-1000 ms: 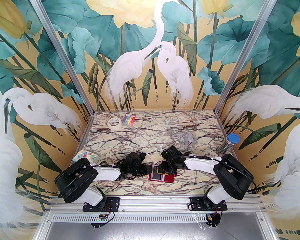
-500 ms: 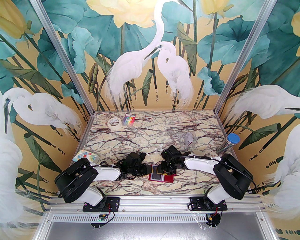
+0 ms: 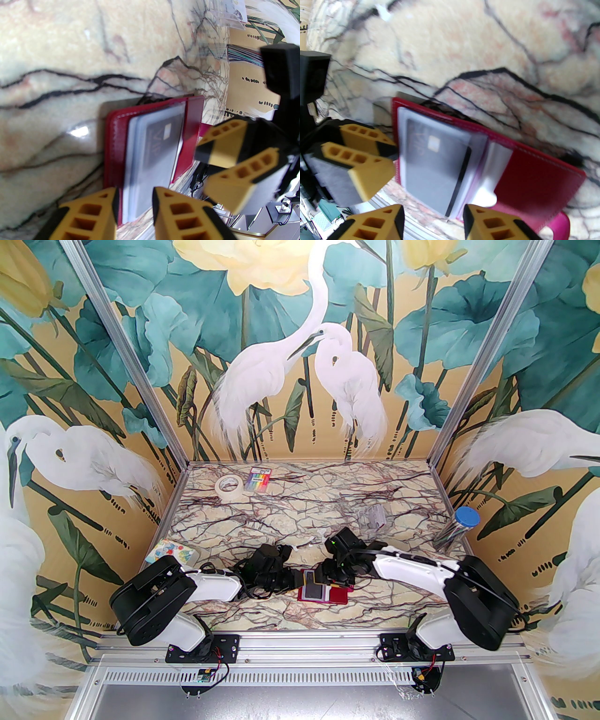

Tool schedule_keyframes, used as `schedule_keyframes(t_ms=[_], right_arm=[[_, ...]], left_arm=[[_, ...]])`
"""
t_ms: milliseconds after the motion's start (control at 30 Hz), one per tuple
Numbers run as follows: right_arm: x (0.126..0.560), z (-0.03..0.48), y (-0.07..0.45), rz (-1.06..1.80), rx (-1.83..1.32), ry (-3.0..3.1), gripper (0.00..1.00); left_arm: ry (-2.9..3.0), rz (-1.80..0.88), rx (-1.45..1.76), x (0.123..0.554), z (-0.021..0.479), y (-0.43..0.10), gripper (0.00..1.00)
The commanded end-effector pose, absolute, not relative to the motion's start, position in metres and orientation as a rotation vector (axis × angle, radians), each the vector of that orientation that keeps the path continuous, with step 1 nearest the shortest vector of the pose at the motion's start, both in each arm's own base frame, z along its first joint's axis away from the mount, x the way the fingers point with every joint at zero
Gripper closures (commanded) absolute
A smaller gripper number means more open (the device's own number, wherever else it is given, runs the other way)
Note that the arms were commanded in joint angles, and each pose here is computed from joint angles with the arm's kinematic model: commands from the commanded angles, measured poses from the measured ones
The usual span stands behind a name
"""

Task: Put the credit cards into the card holder

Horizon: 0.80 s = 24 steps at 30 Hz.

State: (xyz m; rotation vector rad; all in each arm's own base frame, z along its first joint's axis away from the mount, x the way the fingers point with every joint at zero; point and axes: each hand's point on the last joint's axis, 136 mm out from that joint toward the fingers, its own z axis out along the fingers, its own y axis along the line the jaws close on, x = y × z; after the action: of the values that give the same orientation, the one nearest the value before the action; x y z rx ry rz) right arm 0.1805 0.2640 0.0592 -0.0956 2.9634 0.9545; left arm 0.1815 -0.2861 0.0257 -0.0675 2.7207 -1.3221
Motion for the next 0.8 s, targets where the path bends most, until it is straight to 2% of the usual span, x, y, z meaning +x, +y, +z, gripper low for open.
schedule_keyframes(t_ms=[0,400,767], right_arm=[[0.186,0.069,0.258,0.896,-0.067,2.925,0.52],[0.194,0.072,0.229,0.811,0.104,2.770,0.55],[0.180,0.081,0.239,0.877,0.093,2.718,0.60]], left_arm=[[2.772,-1.206,-0.108,0.181,0.002,-0.277,0.70],[2.778,-1.199,-0.113,0.181,-0.011,-0.275,0.70],[2.751,-1.223,-0.149,0.178,-0.011,-0.271,0.69]])
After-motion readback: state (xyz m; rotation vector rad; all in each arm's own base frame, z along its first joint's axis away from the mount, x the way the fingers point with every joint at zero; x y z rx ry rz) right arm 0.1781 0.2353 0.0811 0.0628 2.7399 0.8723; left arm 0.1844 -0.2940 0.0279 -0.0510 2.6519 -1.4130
